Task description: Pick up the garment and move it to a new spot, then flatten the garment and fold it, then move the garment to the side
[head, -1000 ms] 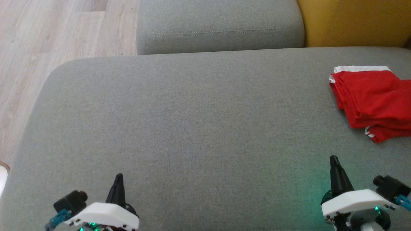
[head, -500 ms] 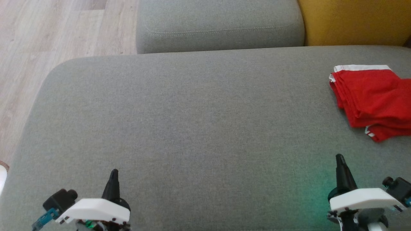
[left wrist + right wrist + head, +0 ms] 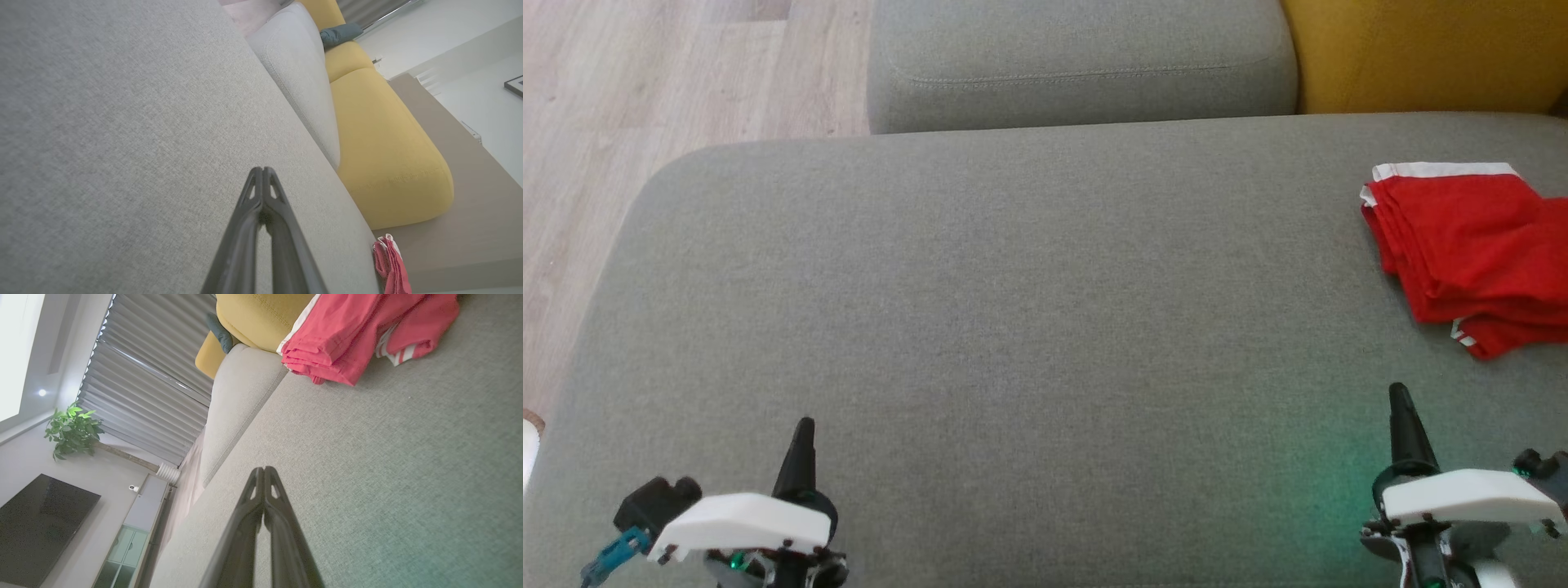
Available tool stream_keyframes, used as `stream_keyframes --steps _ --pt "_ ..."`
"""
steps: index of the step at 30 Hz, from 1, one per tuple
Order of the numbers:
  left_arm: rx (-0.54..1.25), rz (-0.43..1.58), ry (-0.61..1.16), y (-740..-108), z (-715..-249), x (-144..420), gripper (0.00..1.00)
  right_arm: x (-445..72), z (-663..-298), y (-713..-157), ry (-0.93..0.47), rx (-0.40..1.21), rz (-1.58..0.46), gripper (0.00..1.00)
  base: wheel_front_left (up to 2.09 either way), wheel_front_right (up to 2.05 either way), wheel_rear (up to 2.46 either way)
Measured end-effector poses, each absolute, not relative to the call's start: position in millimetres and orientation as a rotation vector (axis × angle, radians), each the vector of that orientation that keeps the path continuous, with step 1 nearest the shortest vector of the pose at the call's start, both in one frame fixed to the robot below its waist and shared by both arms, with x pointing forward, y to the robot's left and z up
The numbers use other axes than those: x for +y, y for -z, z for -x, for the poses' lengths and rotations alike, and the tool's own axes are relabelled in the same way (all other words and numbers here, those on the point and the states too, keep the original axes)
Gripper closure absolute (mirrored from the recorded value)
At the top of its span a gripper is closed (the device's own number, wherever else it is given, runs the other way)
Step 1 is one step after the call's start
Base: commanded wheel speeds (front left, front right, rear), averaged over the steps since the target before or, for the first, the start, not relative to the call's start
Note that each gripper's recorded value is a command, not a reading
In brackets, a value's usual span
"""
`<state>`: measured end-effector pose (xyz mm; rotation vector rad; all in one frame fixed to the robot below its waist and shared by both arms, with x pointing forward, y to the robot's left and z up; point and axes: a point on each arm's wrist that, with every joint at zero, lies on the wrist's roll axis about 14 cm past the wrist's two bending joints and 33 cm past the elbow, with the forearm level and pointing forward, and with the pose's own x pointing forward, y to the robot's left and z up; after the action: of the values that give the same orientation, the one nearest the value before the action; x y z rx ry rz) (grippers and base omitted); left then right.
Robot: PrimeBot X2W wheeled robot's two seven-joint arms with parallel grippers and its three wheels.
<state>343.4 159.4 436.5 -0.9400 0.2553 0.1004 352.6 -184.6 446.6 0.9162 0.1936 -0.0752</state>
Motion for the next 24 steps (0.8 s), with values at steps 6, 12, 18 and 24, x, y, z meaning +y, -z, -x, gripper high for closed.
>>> stream_keyframes --steps 6,12,18,24 --pt "0.252 1.009 -0.099 -438.1 -345.5 160.6 1.00 -188.0 -353.7 -448.1 0.090 0.182 -0.985 1.00 0.00 0.00 0.00" --pt "0.242 1.087 -0.103 -441.9 -350.2 163.8 1.00 -190.9 -359.1 -454.4 0.093 0.161 -1.067 1.00 0.00 0.00 0.00" --pt "0.231 1.154 -0.107 -443.4 -351.4 167.6 1.00 -192.4 -359.2 -454.1 0.101 0.158 -1.135 1.00 0.00 0.00 0.00" --pt "0.219 1.222 -0.099 -448.4 -356.4 168.8 1.00 -194.4 -359.6 -454.9 0.108 0.151 -1.205 1.00 0.00 0.00 0.00"
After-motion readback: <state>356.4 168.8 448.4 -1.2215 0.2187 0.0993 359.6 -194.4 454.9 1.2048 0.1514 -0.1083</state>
